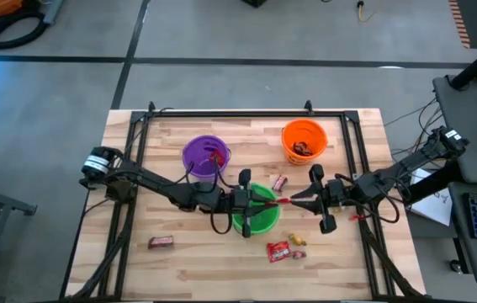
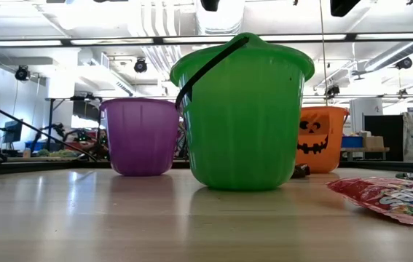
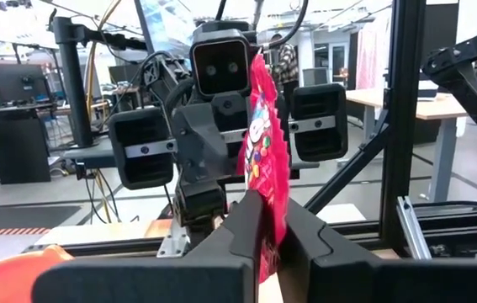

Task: Organize candy in baskets
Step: Put the red candy into the purple bucket

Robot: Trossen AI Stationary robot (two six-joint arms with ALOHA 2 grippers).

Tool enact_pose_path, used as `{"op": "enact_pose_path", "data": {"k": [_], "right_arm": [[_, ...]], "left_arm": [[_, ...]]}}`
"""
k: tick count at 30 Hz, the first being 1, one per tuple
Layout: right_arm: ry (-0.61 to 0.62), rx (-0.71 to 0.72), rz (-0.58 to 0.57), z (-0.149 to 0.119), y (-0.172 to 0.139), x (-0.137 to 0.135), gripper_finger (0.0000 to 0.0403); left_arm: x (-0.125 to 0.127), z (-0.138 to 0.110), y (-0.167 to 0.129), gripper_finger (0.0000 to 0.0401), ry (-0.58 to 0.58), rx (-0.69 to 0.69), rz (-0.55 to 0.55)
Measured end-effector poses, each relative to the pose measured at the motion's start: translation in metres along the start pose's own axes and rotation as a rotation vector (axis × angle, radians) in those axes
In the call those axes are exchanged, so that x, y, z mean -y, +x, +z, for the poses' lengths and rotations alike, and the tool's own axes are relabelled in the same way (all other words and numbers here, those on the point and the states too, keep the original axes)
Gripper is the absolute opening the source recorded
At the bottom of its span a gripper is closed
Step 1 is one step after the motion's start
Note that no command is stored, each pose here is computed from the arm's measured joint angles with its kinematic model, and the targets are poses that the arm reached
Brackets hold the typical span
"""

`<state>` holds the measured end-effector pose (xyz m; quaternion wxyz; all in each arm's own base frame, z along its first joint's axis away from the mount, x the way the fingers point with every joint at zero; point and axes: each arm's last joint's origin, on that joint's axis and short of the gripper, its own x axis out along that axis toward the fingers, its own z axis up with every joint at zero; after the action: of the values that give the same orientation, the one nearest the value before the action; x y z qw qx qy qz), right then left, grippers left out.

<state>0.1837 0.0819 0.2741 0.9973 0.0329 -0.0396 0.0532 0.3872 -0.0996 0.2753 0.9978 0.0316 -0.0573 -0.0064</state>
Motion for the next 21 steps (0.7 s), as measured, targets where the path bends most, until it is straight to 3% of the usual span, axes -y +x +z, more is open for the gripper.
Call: {"op": "enact_pose_path", "data": {"k": [11, 21], "right_arm": [[0.046, 0.044, -0.03, 0.01, -0.009, 0.004, 0.0237], [0.072, 0.001, -0.126, 0.007, -0.013, 0.008, 0.0288]], "left_arm": [[-0.006, 0.02, -0.014, 0.0, 0.017, -0.086, 0.026], [-0.033, 0.061, -0.067, 0.0, 0.045, -0.357, 0.215]]}}
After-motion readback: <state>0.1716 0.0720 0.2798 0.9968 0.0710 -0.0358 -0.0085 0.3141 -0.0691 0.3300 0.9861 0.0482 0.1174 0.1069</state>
